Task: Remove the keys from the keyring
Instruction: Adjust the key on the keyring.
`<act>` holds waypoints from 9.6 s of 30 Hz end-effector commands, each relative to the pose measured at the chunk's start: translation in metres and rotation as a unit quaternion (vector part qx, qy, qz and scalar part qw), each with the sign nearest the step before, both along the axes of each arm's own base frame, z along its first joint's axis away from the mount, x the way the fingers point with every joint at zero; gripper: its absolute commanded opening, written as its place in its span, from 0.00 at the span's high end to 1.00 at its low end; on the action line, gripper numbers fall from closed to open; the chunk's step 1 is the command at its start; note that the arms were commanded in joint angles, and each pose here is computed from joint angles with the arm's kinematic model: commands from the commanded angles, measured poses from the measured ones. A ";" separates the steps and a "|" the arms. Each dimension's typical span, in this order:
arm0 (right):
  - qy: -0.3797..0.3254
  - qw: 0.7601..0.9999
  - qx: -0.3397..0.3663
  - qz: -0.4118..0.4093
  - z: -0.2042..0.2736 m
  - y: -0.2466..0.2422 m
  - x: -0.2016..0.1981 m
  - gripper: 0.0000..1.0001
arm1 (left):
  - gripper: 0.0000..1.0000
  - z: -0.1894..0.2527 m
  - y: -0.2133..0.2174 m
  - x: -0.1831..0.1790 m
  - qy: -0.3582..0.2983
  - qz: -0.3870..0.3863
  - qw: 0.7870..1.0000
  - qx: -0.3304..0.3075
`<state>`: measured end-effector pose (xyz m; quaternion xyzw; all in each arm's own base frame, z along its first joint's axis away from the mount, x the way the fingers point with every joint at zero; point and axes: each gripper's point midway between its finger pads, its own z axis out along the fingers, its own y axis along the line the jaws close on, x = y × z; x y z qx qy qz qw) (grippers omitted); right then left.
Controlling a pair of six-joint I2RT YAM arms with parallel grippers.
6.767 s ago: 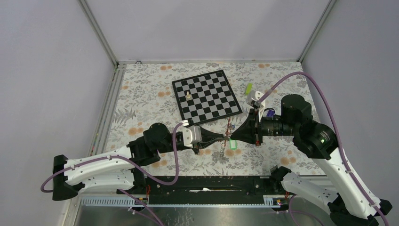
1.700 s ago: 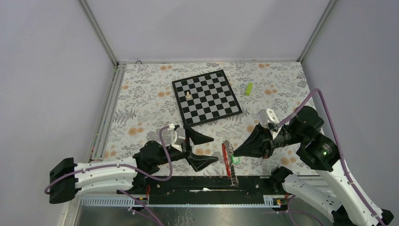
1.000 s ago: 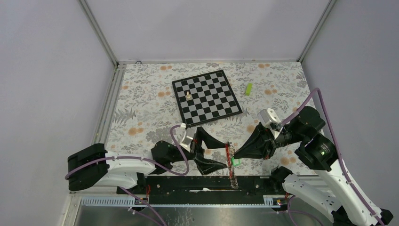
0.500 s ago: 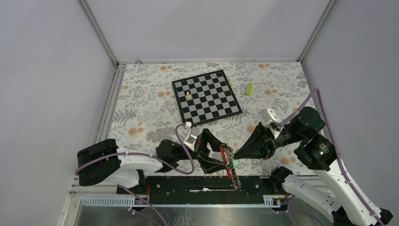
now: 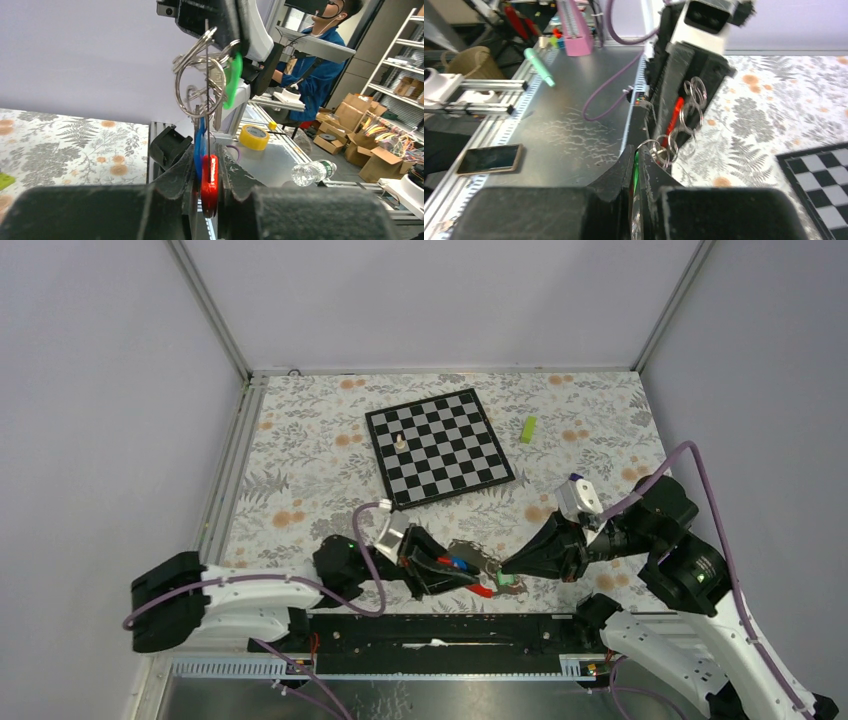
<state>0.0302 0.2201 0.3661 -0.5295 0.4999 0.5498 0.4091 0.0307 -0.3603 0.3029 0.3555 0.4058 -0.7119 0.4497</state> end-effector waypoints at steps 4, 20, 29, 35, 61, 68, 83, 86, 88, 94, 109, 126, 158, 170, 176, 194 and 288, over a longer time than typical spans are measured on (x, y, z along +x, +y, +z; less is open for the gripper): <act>-0.077 0.981 0.009 -0.176 0.002 -0.018 0.045 0.93 | 1.00 0.000 0.028 0.034 -0.041 0.132 0.982 0.127; -0.044 0.920 -0.021 -0.390 -0.047 -0.048 0.114 0.35 | 1.00 -0.077 0.116 0.120 -0.191 0.217 0.622 0.727; -0.032 0.910 -0.021 -0.413 -0.060 -0.057 0.114 0.32 | 1.00 -0.092 0.120 0.109 -0.236 0.097 0.566 0.784; -0.025 0.904 -0.021 -0.426 -0.060 -0.062 0.114 0.31 | 1.00 -0.111 0.118 0.105 -0.229 0.067 0.544 0.804; 0.202 0.875 0.100 -0.429 -0.144 -0.025 0.133 0.28 | 1.00 -0.054 0.110 0.115 -0.274 0.110 0.597 0.746; 0.206 0.894 0.162 -0.365 -0.153 -0.002 0.132 0.21 | 1.00 -0.023 0.099 0.133 -0.329 0.134 0.599 0.717; -0.012 0.946 0.206 -0.249 -0.123 0.027 0.117 0.19 | 1.00 -0.017 0.086 0.140 -0.351 0.129 0.599 0.708; -0.035 0.948 0.190 -0.251 -0.128 0.040 0.121 0.20 | 1.00 -0.013 0.083 0.141 -0.353 0.131 0.603 0.703; -0.051 0.945 0.187 -0.262 -0.131 0.045 0.126 0.21 | 1.00 -0.013 0.081 0.141 -0.353 0.131 0.604 0.702; -0.077 0.921 0.211 -0.317 -0.124 0.036 0.144 0.21 | 1.00 -0.012 0.083 0.140 -0.352 0.131 0.606 0.701; -0.078 0.931 0.215 -0.286 -0.114 0.059 0.151 0.34 | 1.00 -0.007 0.086 0.139 -0.354 0.135 0.611 0.695; -0.051 0.944 0.146 -0.291 -0.135 0.058 0.149 0.89 | 1.00 -0.009 0.100 0.138 -0.357 0.139 0.600 0.702; -0.217 0.911 -0.011 -0.351 -0.032 -0.005 0.148 0.94 | 1.00 -0.011 0.098 0.137 -0.331 0.228 0.673 0.621; -0.252 0.910 -0.091 -0.316 -0.026 -0.015 0.141 0.95 | 1.00 -0.036 0.107 0.124 -0.333 0.234 0.712 0.572; -0.254 0.903 -0.107 -0.330 -0.030 -0.016 0.150 0.90 | 1.00 -0.042 0.119 0.121 -0.330 0.235 0.708 0.578; -0.316 0.881 -0.060 -0.346 0.022 -0.025 0.148 0.90 | 1.00 -0.037 0.114 0.118 -0.303 0.307 0.779 0.454; -0.146 0.927 0.191 -0.289 0.040 0.022 0.119 1.00 | 1.00 0.055 0.113 0.146 -0.425 0.369 0.717 0.411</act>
